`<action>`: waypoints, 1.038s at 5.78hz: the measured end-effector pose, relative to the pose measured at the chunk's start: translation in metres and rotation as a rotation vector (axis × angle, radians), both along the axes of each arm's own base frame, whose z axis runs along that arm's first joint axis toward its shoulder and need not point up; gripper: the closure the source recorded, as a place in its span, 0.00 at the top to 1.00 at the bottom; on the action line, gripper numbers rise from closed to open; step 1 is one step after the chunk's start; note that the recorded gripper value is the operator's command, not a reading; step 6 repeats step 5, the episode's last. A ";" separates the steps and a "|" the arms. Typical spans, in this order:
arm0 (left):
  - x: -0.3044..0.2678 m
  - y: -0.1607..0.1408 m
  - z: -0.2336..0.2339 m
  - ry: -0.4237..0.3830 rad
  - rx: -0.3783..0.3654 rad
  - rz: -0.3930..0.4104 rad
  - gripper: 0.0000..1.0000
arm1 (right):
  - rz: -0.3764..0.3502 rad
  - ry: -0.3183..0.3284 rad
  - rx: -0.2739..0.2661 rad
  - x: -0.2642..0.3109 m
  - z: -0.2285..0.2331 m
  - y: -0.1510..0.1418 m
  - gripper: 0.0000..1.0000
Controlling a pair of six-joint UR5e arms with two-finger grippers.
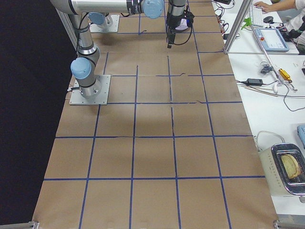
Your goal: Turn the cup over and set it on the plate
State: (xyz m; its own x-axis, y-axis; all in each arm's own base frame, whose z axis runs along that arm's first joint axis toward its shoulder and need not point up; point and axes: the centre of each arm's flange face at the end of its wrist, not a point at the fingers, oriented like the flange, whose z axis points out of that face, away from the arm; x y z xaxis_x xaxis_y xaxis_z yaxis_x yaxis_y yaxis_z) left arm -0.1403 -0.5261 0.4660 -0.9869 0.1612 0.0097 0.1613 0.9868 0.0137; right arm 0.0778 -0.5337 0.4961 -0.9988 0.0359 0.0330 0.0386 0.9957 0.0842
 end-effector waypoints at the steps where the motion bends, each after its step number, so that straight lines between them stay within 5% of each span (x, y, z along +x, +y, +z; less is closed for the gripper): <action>1: -0.001 0.015 0.016 0.000 -0.004 0.002 0.99 | 0.000 0.000 0.000 0.000 0.000 0.000 1.00; 6: 0.000 0.028 0.035 -0.003 -0.027 0.004 0.99 | 0.000 0.000 0.000 0.000 0.000 0.000 1.00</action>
